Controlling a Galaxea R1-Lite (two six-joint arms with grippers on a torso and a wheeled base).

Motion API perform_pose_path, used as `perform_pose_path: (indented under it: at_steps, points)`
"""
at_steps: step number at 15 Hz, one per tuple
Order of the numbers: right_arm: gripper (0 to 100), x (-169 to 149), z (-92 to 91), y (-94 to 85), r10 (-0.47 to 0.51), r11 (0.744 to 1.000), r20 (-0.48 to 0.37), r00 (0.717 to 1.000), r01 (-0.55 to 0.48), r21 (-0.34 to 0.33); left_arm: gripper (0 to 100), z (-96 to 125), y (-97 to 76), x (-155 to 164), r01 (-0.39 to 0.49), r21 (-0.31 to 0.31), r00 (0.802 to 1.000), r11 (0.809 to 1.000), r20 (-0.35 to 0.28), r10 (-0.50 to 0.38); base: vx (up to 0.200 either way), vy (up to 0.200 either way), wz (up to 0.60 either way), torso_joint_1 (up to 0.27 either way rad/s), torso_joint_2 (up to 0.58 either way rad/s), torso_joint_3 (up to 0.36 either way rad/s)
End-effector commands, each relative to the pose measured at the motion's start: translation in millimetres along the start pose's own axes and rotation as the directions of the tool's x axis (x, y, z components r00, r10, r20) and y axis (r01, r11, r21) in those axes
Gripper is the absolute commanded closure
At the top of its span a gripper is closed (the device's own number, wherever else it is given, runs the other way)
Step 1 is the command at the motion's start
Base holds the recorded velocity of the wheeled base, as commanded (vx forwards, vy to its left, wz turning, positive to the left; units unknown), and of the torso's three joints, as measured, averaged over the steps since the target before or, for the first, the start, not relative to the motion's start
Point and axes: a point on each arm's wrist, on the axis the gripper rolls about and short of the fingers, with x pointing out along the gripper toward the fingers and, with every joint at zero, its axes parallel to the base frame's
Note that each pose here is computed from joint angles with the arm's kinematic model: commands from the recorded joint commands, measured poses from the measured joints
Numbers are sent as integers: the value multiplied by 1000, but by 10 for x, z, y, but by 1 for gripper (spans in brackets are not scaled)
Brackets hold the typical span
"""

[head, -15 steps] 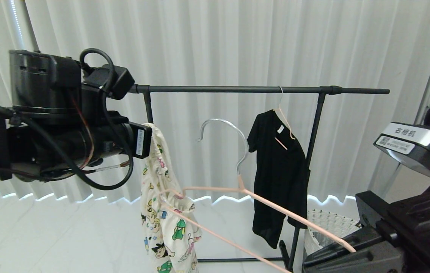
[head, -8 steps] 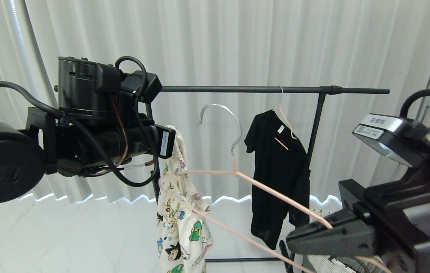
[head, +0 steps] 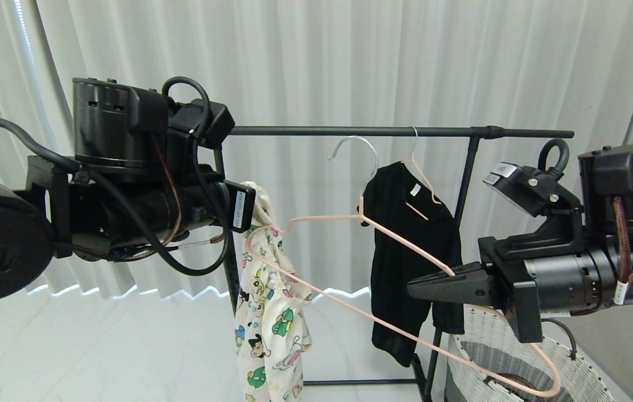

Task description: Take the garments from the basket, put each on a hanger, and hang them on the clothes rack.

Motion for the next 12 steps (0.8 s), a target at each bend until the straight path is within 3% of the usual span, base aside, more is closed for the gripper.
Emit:
perform_pose_path:
  at_steps: [1, 5, 9, 12]
  points:
    - [100, -2, -8, -37, -9, 1000, -2, 1000, 9, 7, 100, 20, 8, -39, -2, -1, 1000, 1000, 12, 2, 0, 0, 0, 0, 0, 0]
    - [100, -32, 3, -27, -13, 1000, 5, 1000, 13, -21, 100, -1, 21, -2, -14, -4, 1000, 1000, -1, 14, 0, 0, 0, 0, 0, 0]
    - [100, -190, 43, 185, 3, 998, 44, 999, 0, -62, 100, -77, 145, 163, -112, -16, 993, 994, -46, 111, 0, 0, 0, 0, 0, 0]
    - [100, -237, -20, 233, 4, 998, 41, 999, -2, -60, 100, -80, 189, 194, -148, -17, 988, 989, -46, 147, 0, 0, 0, 0, 0, 0]
